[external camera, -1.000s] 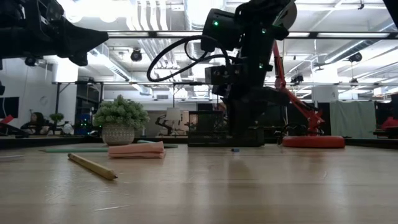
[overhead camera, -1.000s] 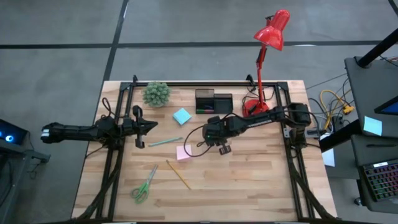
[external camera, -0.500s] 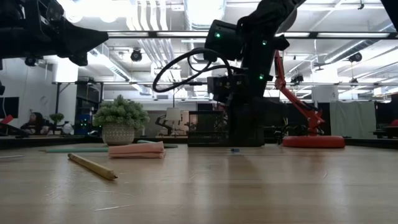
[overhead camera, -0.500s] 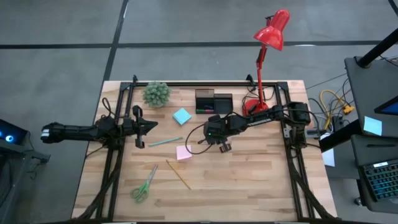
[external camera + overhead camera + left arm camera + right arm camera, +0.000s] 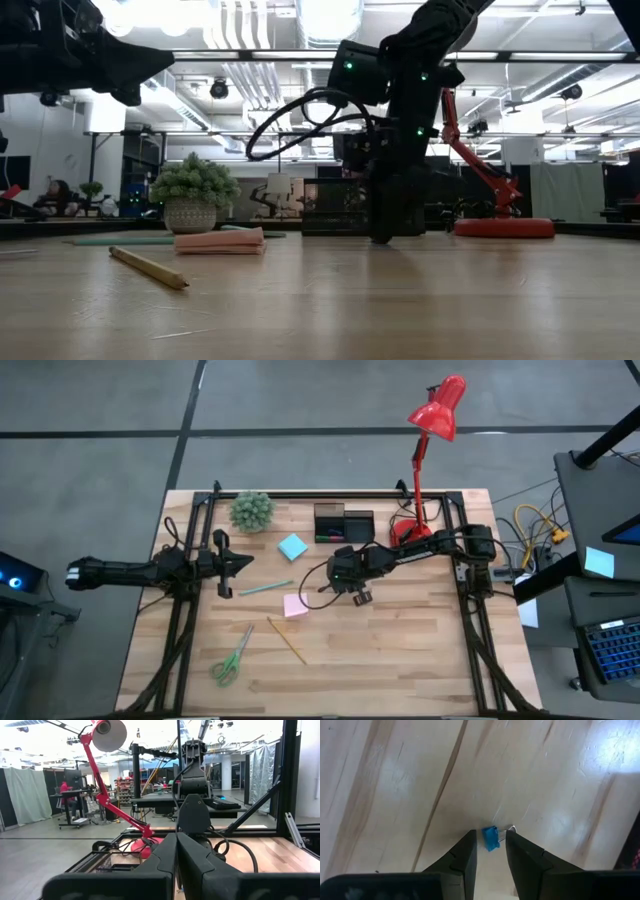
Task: Pick and place office supplies into organizer
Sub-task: Put the light blue binder clip into the desk organizer
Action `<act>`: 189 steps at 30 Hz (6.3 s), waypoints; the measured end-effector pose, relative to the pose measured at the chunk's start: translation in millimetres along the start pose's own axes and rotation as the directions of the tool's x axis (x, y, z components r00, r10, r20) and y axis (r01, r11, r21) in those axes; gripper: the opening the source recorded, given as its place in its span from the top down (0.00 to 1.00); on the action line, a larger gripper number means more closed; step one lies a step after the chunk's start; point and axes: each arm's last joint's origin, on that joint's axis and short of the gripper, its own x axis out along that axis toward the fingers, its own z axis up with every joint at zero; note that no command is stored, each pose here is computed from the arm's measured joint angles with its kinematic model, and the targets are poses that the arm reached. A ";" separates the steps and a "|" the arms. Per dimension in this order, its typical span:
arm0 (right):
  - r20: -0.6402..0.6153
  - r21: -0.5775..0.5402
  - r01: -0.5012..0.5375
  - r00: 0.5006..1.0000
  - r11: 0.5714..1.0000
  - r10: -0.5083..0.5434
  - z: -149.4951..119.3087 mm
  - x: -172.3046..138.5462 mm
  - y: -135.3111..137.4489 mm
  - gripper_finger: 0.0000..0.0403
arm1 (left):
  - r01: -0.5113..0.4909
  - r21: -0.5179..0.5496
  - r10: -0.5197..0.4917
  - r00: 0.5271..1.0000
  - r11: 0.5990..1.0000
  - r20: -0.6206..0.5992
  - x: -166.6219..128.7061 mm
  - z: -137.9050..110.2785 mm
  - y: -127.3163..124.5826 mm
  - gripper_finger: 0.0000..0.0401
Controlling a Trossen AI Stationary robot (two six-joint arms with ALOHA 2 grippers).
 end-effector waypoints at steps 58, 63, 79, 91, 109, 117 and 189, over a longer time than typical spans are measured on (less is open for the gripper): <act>0.004 0.052 -0.071 0.997 0.996 0.071 -6.5 1.0 -5.4 0.98 | 0.000 0.000 0.000 1.000 1.000 -0.001 0.0 -0.1 0.0 1.00; 0.007 0.060 -0.070 0.998 0.996 0.070 -6.9 -1.4 -5.6 0.98 | 0.000 0.000 0.000 1.000 1.000 0.000 0.0 0.0 0.0 1.00; 0.034 0.082 -0.059 0.998 0.995 0.056 1.3 -8.9 -11.0 0.98 | 0.000 0.000 0.000 1.000 1.000 0.000 0.0 0.0 0.0 1.00; 0.049 0.083 -0.052 0.998 0.995 0.048 8.8 -18.2 -16.4 0.98 | 0.000 0.000 0.000 1.000 1.000 -0.001 0.0 -0.1 0.0 1.00; 0.084 0.072 0.032 0.996 0.997 -0.038 21.1 -30.9 -27.8 0.98 | 0.000 0.000 0.000 1.000 1.000 0.000 0.0 0.0 0.0 1.00; 0.104 0.088 0.057 0.992 0.994 -0.066 21.6 -34.5 -40.6 0.98 | 0.000 0.000 0.000 1.000 1.000 -0.001 0.0 -0.2 0.0 1.00; 0.035 0.288 0.181 0.979 0.940 -0.200 -32.8 -24.0 -122.1 0.98 | 0.000 0.000 0.000 1.000 1.000 0.000 0.0 0.0 0.0 1.00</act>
